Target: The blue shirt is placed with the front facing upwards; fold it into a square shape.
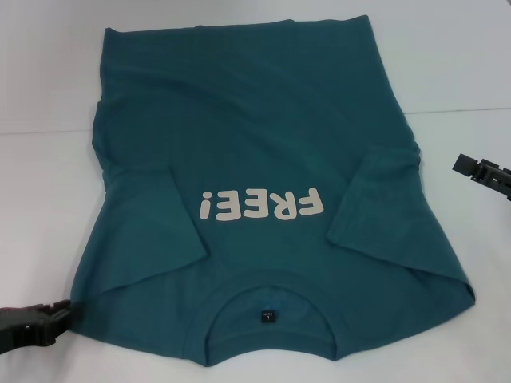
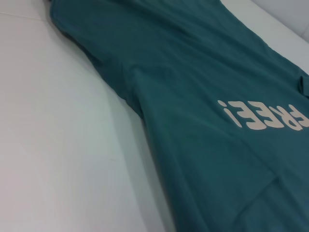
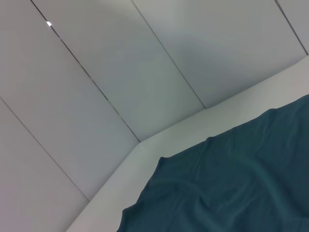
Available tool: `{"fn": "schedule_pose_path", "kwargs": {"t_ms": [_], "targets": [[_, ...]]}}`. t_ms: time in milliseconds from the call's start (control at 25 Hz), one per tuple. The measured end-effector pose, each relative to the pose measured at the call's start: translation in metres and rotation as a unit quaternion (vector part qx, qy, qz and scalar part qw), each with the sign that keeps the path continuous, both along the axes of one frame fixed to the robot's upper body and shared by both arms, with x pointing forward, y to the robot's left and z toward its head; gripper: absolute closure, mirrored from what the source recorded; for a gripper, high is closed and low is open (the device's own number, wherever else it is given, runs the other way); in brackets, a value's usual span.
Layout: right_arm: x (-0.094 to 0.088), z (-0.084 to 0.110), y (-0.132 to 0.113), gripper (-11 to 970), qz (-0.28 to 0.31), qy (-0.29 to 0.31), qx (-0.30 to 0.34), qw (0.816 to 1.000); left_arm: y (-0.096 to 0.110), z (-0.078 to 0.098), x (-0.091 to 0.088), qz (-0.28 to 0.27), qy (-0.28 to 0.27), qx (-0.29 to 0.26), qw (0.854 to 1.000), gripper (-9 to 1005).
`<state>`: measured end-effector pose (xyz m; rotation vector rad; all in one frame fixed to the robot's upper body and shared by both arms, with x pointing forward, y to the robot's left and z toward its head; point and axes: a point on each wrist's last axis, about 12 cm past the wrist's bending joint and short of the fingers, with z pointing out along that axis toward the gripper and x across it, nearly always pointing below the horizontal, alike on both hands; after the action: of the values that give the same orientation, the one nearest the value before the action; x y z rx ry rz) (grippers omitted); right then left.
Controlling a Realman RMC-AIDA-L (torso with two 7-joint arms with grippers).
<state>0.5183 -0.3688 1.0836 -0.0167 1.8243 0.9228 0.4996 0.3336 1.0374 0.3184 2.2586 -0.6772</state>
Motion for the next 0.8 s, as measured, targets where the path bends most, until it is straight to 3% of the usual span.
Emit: {"fn": "schedule_pose_path", "kwargs": {"t_ms": [160,240,480,600,720,800], "targets": [[0.000,-0.001,0.001,31,0.001,0.002,0.002,1.000,0.000,-0.001,0.001,0.005,0.002,0.000,1.000,626],[0.000,-0.001,0.002,32,0.001,0.003,0.003,1.000,0.000,0.000,0.002,0.007,0.004,-0.001,1.000,864],[-0.001,0.000,-0.001,33,-0.002,0.007,0.011,1.000,-0.001,0.000,0.003,0.004,0.011,0.004,1.000,997],[0.000,0.006,-0.007,34,-0.001,0.016,0.020,1.000,-0.001,0.002,0.004,0.005,0.013,0.002,1.000,996],[0.003,0.022,-0.022,35,0.008,0.045,0.031,0.999,-0.003,0.004,0.006,0.003,0.015,-0.005,1.000,995],[0.008,0.038,-0.034,36,0.030,0.102,0.035,0.994,-0.004,0.007,0.008,-0.002,0.014,-0.005,1.000,994]]}}
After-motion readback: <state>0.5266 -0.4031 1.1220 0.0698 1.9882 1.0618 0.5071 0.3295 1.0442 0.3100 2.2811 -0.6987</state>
